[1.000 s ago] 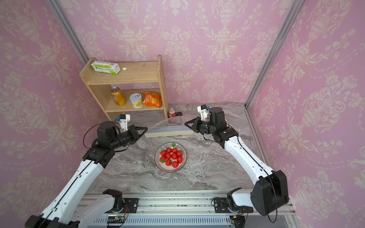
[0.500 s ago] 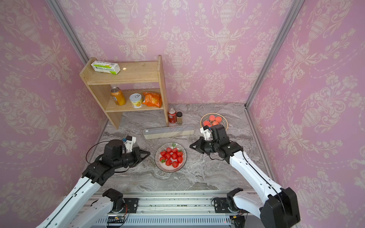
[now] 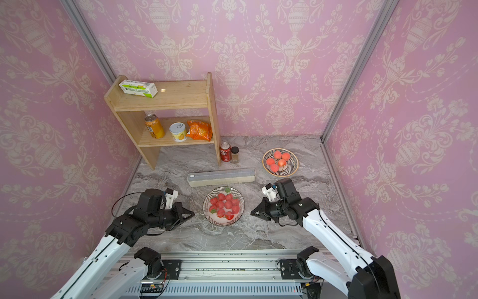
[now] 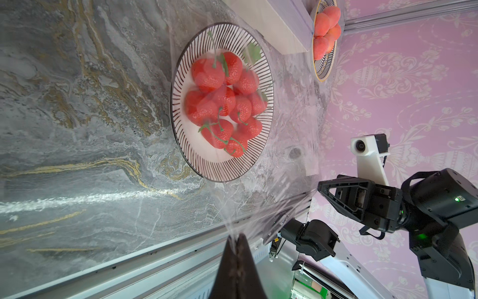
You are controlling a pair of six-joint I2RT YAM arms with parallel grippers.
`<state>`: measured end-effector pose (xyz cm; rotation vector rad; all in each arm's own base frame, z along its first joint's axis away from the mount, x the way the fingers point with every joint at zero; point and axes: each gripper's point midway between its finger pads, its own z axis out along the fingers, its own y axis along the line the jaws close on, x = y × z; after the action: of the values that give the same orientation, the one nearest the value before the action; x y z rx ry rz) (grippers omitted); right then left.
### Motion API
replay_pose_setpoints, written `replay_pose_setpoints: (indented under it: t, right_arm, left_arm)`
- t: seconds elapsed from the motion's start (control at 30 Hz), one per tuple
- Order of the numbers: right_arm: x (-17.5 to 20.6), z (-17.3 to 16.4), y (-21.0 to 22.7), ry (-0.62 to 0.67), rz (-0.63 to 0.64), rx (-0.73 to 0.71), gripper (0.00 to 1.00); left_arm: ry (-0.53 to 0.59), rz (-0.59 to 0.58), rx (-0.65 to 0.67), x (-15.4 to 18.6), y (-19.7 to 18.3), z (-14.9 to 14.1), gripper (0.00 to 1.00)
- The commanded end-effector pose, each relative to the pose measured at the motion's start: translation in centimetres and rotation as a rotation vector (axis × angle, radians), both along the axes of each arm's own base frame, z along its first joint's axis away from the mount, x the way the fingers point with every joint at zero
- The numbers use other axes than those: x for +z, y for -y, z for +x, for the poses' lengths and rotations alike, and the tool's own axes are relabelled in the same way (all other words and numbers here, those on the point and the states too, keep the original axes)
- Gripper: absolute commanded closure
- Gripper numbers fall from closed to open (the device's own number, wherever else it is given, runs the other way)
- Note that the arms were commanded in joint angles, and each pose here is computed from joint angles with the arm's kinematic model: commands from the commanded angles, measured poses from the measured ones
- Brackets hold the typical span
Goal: Wrap the plate with plastic wrap
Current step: Cover the plate with plastic wrap.
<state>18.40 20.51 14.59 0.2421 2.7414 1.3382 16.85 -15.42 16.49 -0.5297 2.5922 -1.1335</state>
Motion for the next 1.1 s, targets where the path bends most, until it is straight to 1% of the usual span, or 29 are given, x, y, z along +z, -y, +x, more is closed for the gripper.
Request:
replay_pose_setpoints:
  t: [0.0,0.4,0.53,0.73,0.97,1.07]
  right_arm:
    - [-1.9,-1.7,0.5,-0.072,-0.042,0.008,1.00]
    - [-6.1,-2.4,-0.4,-0.131,-0.136,0.050,1.00]
    - [-7.0,-2.2,-0.9,-0.138,-0.161,0.067,1.00]
    - [-8.6,-1.6,-1.3,-0.149,-0.207,0.082,1.00]
    - [-9.8,-0.5,-1.2,-0.142,-0.262,0.073,1.00]
    - [-10.2,0.1,-1.3,-0.136,-0.267,0.058,1.00]
  left_arm:
    - [-0.083,0.015,-0.034,-2.0,-0.1,-1.8,1.00]
    - [-0.182,-0.015,-0.045,-6.3,0.6,-3.0,1.00]
    - [-0.239,-0.048,-0.053,-7.9,1.3,-3.4,1.00]
    - [-0.274,-0.002,-0.070,-9.9,1.3,-3.2,1.00]
    - [-0.285,0.050,-0.068,-11.7,1.3,-2.1,1.00]
    - [-0.299,0.063,-0.070,-12.4,1.4,-1.8,1.00]
